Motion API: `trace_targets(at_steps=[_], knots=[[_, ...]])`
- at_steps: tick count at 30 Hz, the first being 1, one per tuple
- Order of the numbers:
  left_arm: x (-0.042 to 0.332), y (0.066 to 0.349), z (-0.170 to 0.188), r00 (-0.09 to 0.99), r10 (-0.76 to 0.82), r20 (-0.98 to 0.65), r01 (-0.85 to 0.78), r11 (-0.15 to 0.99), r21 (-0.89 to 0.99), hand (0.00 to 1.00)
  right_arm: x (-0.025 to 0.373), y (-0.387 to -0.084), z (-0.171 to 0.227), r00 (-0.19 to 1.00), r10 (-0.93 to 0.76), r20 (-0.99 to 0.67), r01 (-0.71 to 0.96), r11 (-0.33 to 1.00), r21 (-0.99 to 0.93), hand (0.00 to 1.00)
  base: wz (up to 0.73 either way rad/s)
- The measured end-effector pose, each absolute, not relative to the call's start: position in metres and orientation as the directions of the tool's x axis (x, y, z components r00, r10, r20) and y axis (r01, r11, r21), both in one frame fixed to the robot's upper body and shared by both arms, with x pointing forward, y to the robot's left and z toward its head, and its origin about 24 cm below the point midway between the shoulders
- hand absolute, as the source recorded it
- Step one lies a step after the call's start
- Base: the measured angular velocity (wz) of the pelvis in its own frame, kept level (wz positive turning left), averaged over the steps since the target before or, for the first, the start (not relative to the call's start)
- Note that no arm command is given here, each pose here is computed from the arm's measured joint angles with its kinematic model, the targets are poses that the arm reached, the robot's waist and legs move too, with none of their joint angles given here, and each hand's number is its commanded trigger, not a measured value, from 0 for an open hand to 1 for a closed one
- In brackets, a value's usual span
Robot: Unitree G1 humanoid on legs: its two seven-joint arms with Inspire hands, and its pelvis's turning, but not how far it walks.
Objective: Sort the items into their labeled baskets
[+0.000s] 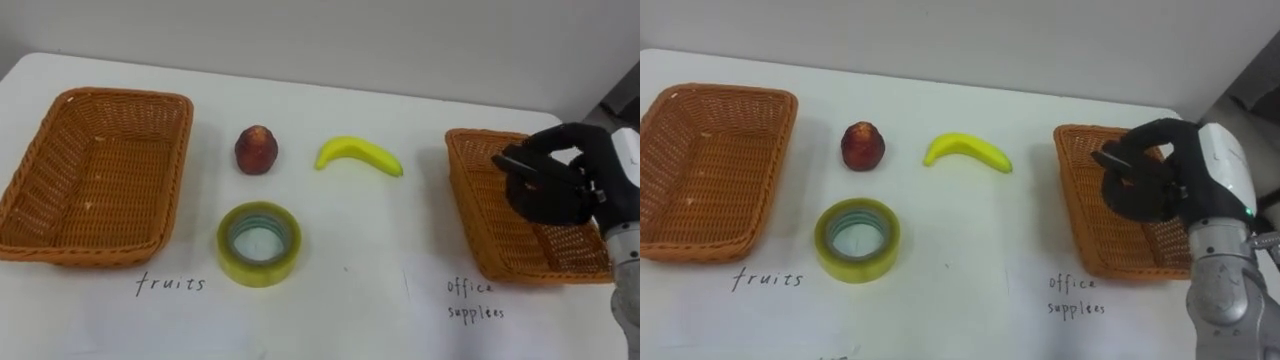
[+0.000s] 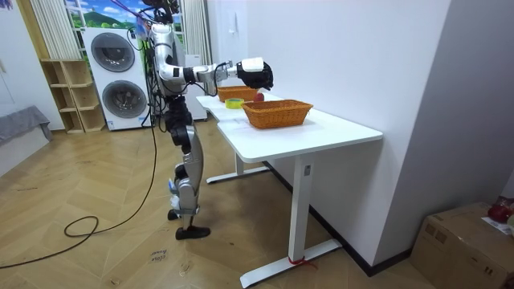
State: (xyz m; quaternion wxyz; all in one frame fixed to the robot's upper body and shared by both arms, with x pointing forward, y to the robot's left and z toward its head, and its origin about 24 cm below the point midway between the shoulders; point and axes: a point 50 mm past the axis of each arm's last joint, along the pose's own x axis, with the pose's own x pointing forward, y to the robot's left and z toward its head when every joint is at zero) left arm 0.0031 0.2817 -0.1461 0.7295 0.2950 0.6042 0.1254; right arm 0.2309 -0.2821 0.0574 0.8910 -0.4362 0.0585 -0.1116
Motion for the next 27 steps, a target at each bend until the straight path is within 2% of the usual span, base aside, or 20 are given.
trace_targets(at_steps=[12, 19, 20, 21, 22, 27], knots=[[0.011, 0.283, -0.144, 0.255, 0.534, -0.806, 0.169, 0.796, 0.581, 0.00, 0.222, -0.289, 0.036, 0.948, -0.266, -0.172, 0.033, 0.622, -0.782, 1.00, 0.00], [0.009, 0.283, -0.144, 0.241, 0.538, -0.808, 0.172, 0.796, 0.581, 0.00, 0.221, -0.288, 0.035, 0.948, -0.255, -0.189, 0.013, 0.627, -0.779, 1.00, 0.00], [0.009, 0.283, -0.144, 0.241, 0.538, -0.808, 0.172, 0.796, 0.581, 0.00, 0.221, -0.288, 0.034, 0.948, -0.251, -0.194, 0.007, 0.629, -0.778, 0.89, 0.00], [0.009, 0.283, -0.144, 0.241, 0.538, -0.808, 0.172, 0.796, 0.581, 0.00, 0.221, -0.288, 0.034, 0.948, -0.249, -0.197, 0.004, 0.629, -0.777, 0.51, 0.00], [0.009, 0.283, -0.144, 0.241, 0.538, -0.808, 0.172, 0.796, 0.581, 0.00, 0.221, -0.288, 0.034, 0.948, -0.245, -0.202, -0.003, 0.628, -0.778, 0.00, 0.00], [0.014, 0.284, -0.143, 0.252, 0.540, -0.803, 0.168, 0.793, 0.586, 0.00, 0.220, -0.289, 0.031, 0.941, -0.256, -0.221, -0.021, 0.608, -0.793, 0.00, 0.00]])
